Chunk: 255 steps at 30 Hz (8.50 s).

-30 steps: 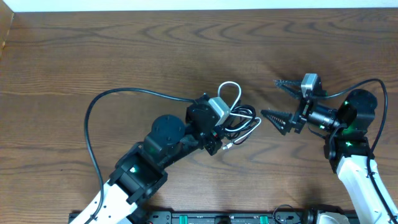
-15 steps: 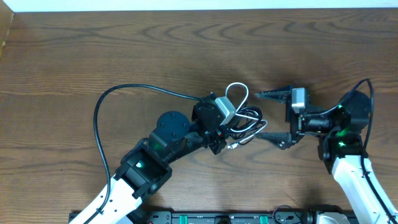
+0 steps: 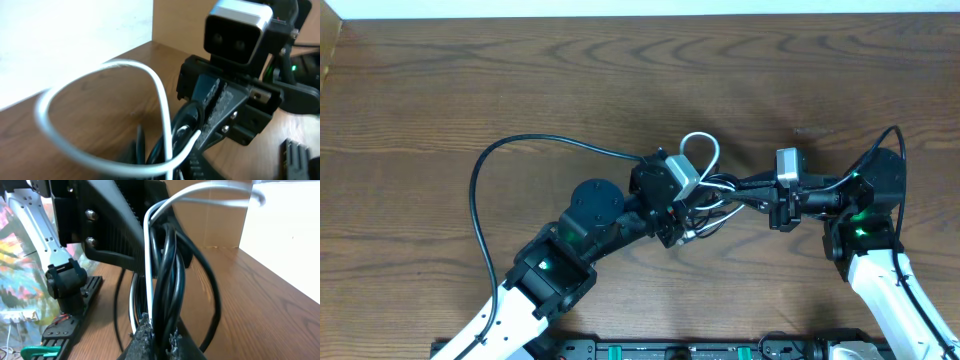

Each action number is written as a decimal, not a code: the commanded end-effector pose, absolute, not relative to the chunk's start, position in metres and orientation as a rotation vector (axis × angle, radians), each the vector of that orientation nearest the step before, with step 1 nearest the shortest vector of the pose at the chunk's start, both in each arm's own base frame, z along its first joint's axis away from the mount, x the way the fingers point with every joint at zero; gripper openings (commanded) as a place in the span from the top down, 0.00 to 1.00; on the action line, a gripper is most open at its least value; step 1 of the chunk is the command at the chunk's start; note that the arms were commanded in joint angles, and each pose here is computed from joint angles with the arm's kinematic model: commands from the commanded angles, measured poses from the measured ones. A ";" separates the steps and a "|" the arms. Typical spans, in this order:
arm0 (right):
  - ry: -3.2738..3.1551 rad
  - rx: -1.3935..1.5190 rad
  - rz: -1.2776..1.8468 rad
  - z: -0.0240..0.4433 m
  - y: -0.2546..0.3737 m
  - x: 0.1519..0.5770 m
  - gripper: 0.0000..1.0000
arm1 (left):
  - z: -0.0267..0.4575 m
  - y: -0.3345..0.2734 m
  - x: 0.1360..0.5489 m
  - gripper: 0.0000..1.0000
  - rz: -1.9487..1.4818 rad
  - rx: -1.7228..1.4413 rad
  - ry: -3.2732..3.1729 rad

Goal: Untangle cables

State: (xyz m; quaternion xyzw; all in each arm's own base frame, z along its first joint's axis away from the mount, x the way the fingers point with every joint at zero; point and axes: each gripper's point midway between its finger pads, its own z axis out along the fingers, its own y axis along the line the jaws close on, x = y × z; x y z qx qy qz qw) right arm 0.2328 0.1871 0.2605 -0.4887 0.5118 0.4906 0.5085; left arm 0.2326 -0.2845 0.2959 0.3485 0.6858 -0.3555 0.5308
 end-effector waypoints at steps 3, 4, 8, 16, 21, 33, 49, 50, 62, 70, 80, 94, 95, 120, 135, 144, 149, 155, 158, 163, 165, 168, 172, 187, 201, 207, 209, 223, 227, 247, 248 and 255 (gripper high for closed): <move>1.336 -1.045 1.137 0.259 0.183 0.255 0.99 | 0.314 -0.285 0.232 0.49 -0.864 0.824 1.600; 1.360 -1.008 1.126 0.260 0.180 0.261 0.99 | 0.314 -0.285 0.232 0.45 -0.864 0.825 1.603; 1.441 -0.829 1.120 0.270 0.164 0.282 0.99 | 0.307 -0.284 0.231 0.37 -0.860 0.831 1.630; 1.408 -0.639 1.175 0.310 0.148 0.291 0.99 | 0.299 -0.282 0.231 0.35 -0.850 0.835 1.669; 1.383 -0.525 1.229 0.329 0.143 0.294 0.99 | 0.290 -0.280 0.229 0.35 -0.842 0.842 1.709; 1.347 -0.415 1.283 0.347 0.137 0.297 0.99 | 0.283 -0.271 0.242 0.34 -0.755 0.786 1.750; 1.276 -0.506 1.399 0.364 0.161 0.269 0.99 | 0.257 -0.299 0.297 0.28 -0.767 0.597 1.790; 1.264 -0.518 1.397 0.366 0.162 0.267 0.99 | 0.251 -0.304 0.296 0.28 -0.801 0.603 1.808; 1.226 -0.513 1.381 0.372 0.160 0.266 0.99 | 0.199 -0.341 0.220 0.28 -1.248 0.910 2.011; 1.220 -0.500 1.377 0.374 0.159 0.267 0.99 | 0.126 -0.298 0.188 0.42 -1.089 0.866 2.482; 1.223 -0.465 1.337 0.374 0.146 0.275 0.99 | 0.064 -0.203 0.182 0.64 -0.379 0.737 2.849; 1.236 -0.414 1.263 0.373 0.123 0.286 0.99 | 0.054 -0.148 0.168 0.76 -0.007 0.734 2.966; 1.236 -0.409 1.257 0.373 0.120 0.287 0.99 | 0.054 -0.147 0.168 0.76 -0.005 0.734 2.967; 1.388 -0.341 0.946 0.338 0.030 0.310 0.99 | 0.055 -0.116 0.182 0.89 0.146 0.507 2.996; 1.560 -0.198 0.819 0.283 -0.020 0.327 0.99 | 0.059 -0.048 0.236 0.92 0.178 -0.166 2.932; 1.633 -0.168 0.776 0.255 -0.026 0.331 0.99 | 0.061 -0.015 0.252 0.92 0.159 -0.494 2.852; 1.704 -0.067 0.735 0.234 -0.037 0.337 0.99 | 0.060 -0.008 0.253 0.92 0.143 -0.549 2.848; 1.727 -0.049 0.749 0.228 -0.036 0.336 0.99 | 0.060 -0.008 0.253 0.92 0.140 -0.549 2.848; 1.731 -0.046 0.755 0.227 -0.035 0.336 0.99 | 0.060 -0.008 0.253 0.92 0.140 -0.549 2.847; 1.766 -0.024 0.785 0.217 -0.031 0.334 0.92 | 0.060 -0.013 0.254 0.85 0.103 -0.547 2.854; 1.778 -0.047 0.794 0.214 -0.025 0.334 0.87 | 0.060 -0.019 0.256 0.62 0.045 -0.542 2.854; 1.791 -0.096 0.816 0.211 -0.009 0.334 0.76 | 0.060 -0.025 0.260 0.34 -0.002 -0.537 2.849; 1.805 -0.137 0.839 0.209 0.011 0.337 0.60 | 0.060 -0.027 0.260 0.28 -0.021 -0.535 2.850; 1.797 -0.409 0.885 0.204 0.086 0.332 0.34 | 0.142 -0.045 0.277 0.28 -0.227 -0.321 2.584; 1.858 -0.531 0.987 0.165 0.141 0.335 0.36 | 0.208 -0.068 0.270 0.28 -0.461 -0.215 2.341; 1.867 -0.630 1.016 0.135 0.179 0.337 0.42 | 0.218 -0.091 0.268 0.28 -0.622 -0.135 2.317; 1.904 -0.623 1.002 0.121 0.184 0.339 0.44 | 0.217 -0.090 0.268 0.28 -0.620 -0.137 2.322; 2.066 -0.555 0.832 0.069 0.193 0.349 0.67 | 0.195 -0.090 0.269 0.21 -0.609 -0.162 2.414; 2.105 -0.534 0.788 0.060 0.190 0.350 0.68 | 0.185 -0.091 0.270 0.21 -0.604 -0.173 2.453; 2.418 -0.169 0.843 0.020 0.174 0.328 0.57 | 0.175 -0.091 0.272 0.12 -0.598 -0.184 2.493; 2.425 -0.160 0.845 0.020 0.174 0.328 0.57 | 0.175 -0.091 0.272 0.12 -0.598 -0.185 2.493; 2.461 -0.151 0.842 0.013 0.172 0.322 0.57 | 0.175 -0.091 0.272 0.02 -0.598 -0.185 2.493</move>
